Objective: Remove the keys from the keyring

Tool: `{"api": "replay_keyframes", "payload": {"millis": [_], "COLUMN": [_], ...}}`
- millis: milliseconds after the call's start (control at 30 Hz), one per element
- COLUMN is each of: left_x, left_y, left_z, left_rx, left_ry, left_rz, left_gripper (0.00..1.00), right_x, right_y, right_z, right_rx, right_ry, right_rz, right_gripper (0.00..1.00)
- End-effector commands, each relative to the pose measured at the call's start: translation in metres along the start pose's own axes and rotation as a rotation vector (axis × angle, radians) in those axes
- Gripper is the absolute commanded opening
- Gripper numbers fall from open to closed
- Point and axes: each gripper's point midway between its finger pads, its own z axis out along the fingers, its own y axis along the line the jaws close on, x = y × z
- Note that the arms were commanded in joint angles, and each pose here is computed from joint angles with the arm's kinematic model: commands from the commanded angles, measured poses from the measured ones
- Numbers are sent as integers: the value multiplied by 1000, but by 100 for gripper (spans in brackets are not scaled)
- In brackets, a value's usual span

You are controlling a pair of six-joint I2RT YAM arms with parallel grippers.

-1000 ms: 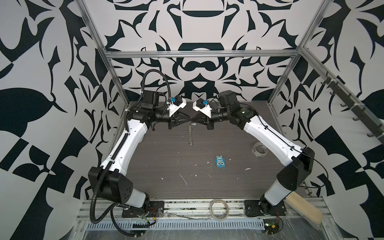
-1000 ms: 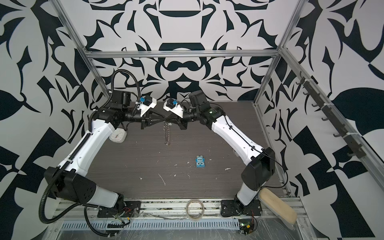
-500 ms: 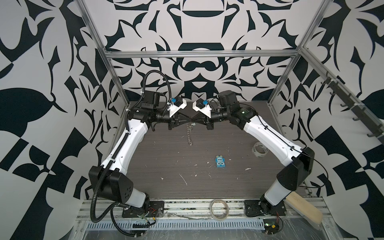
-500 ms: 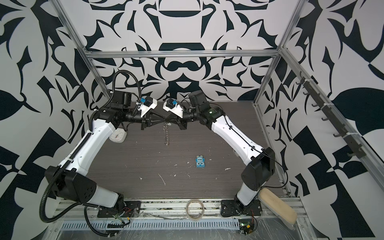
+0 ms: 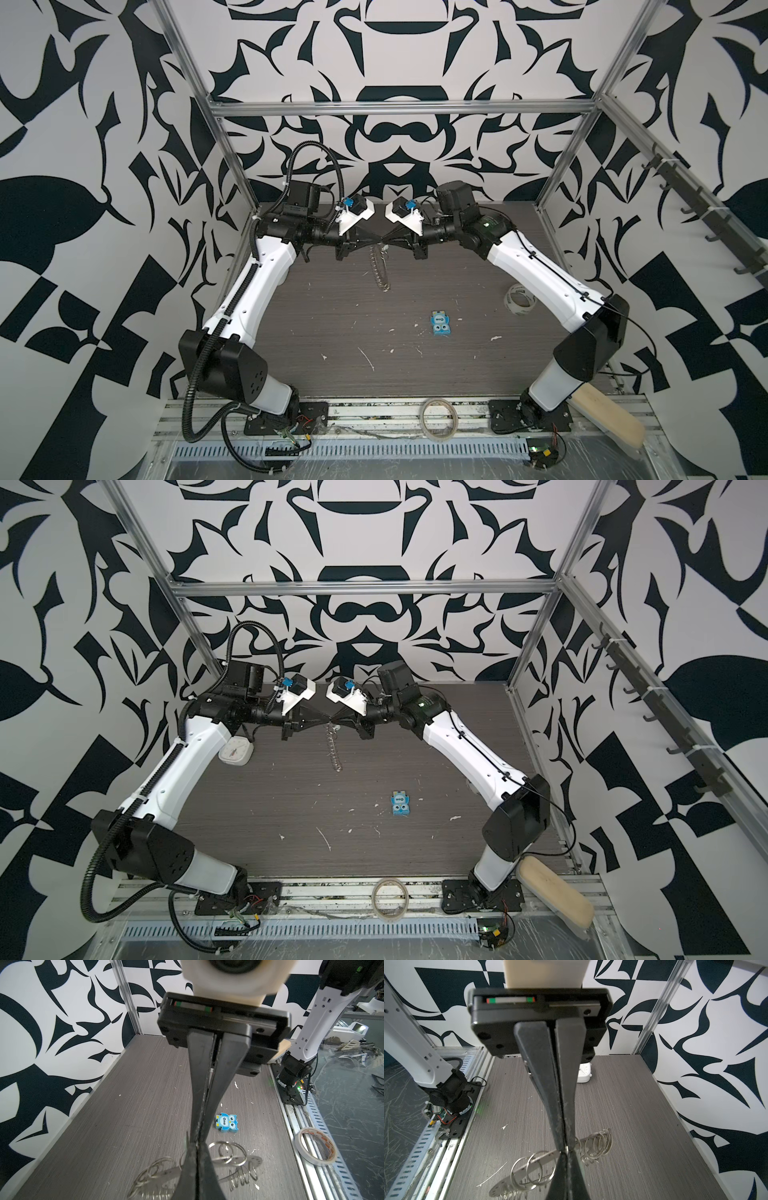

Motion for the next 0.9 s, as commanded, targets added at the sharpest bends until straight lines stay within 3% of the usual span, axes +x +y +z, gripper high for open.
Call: {"api": "replay_keyframes", "payload": {"millis": [0, 67, 133, 533, 867], "left_x": [-5, -8, -10, -20, -22], "left_y": [-6, -8, -9, -10, -14], "left_z": [-3, -5, -7, -13, -14], "left_rx": [-4, -1, 4, 17, 23], "left_ry": [-18, -30, -40, -95, -108], "left_rz": [39, 49, 55, 62, 66], "left_gripper": [0, 0, 0, 0, 0], "right_x": [-48, -46, -43, -17, -8], "right_y": [13, 11, 10, -6, -13], "right_z": [-16, -19, -21, -34, -14], "right_rx": [-5, 9, 24, 115, 55], "right_ry": [-105, -100, -95, -101, -106], "right_rz": [-126, -128, -136, -152, -124], "right_gripper": [2, 23, 32, 34, 36]}}
